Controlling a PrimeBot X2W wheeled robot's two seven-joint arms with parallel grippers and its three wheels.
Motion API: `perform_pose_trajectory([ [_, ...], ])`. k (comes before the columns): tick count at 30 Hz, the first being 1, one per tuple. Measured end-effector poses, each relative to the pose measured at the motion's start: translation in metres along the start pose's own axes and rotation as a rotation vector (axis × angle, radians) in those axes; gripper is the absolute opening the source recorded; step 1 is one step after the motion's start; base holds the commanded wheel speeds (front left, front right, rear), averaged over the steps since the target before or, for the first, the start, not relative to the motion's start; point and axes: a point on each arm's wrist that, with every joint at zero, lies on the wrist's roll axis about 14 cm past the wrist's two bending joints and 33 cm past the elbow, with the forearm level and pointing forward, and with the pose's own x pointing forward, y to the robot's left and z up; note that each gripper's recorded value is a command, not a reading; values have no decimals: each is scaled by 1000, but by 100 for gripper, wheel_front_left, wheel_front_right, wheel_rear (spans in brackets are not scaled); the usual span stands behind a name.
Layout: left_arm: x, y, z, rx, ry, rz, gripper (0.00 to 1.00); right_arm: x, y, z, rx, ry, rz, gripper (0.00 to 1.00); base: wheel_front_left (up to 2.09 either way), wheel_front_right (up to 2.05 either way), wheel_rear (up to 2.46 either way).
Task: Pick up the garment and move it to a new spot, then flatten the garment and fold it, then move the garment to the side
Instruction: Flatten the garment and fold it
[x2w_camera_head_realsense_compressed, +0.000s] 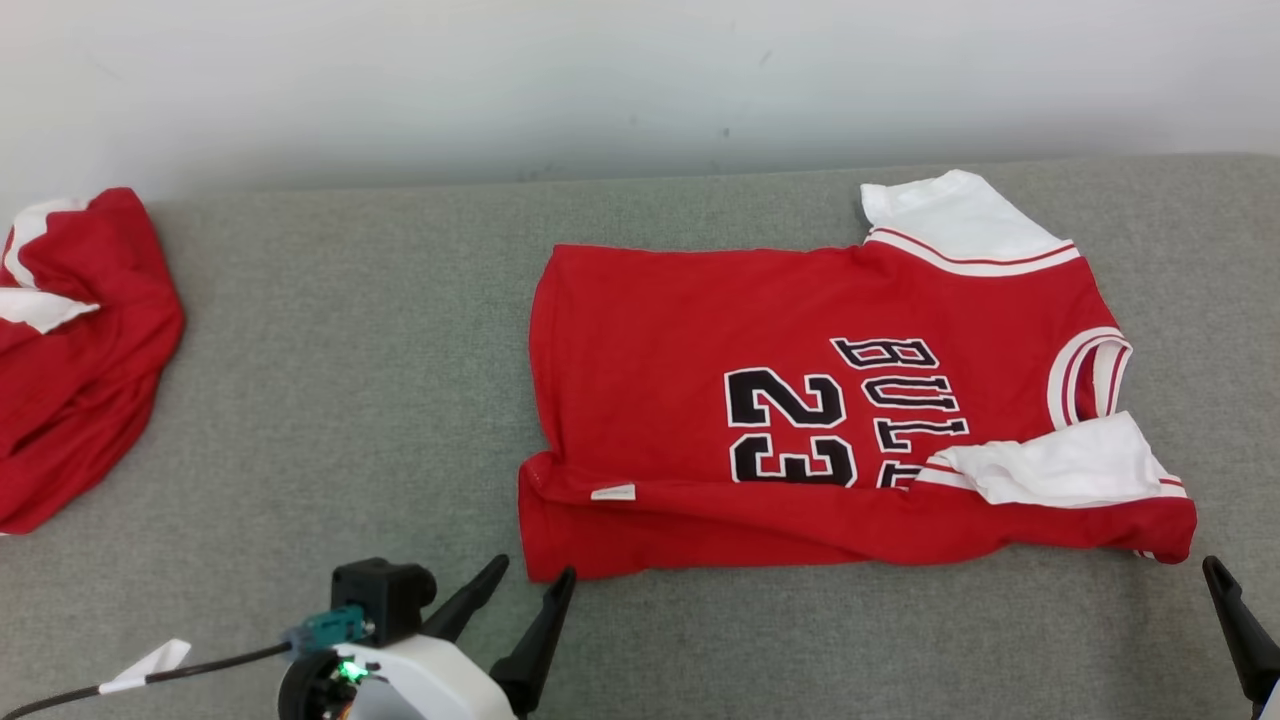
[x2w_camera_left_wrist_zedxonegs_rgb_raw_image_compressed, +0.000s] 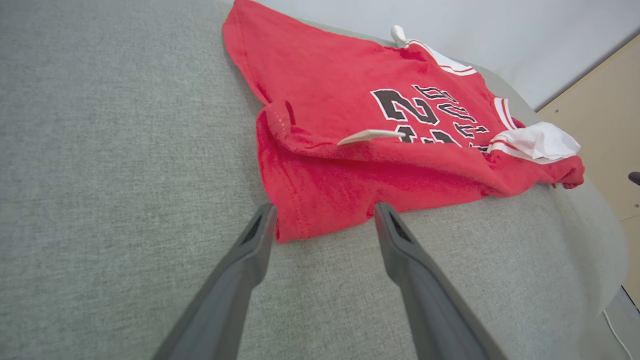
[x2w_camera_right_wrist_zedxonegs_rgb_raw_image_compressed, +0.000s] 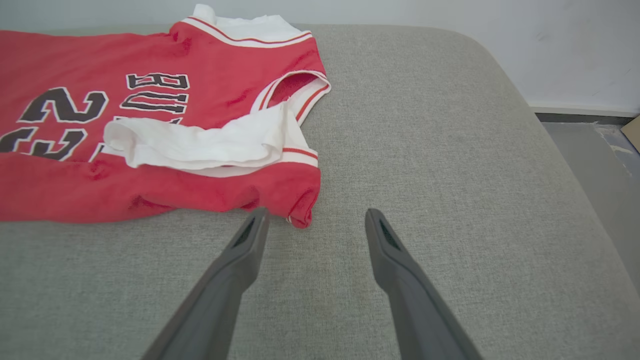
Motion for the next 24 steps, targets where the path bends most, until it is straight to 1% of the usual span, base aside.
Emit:
perform_pose_trajectory([
  [5,9,9,-10,20,46,8,100,10,-7,-10,-28,44,-17,100,0,0,0],
  [11,24,18,-19,22,92,7,100,34,3,-17,-30,84,10,100,0,0,0],
  [19,34,31,-31,24,150,22,100,55,12,-25,-27,121,31,100,0,0,0],
  [24,42,28,-40,7,182,0,100,66,19,-31,-23,146,50,100,0,0,0],
])
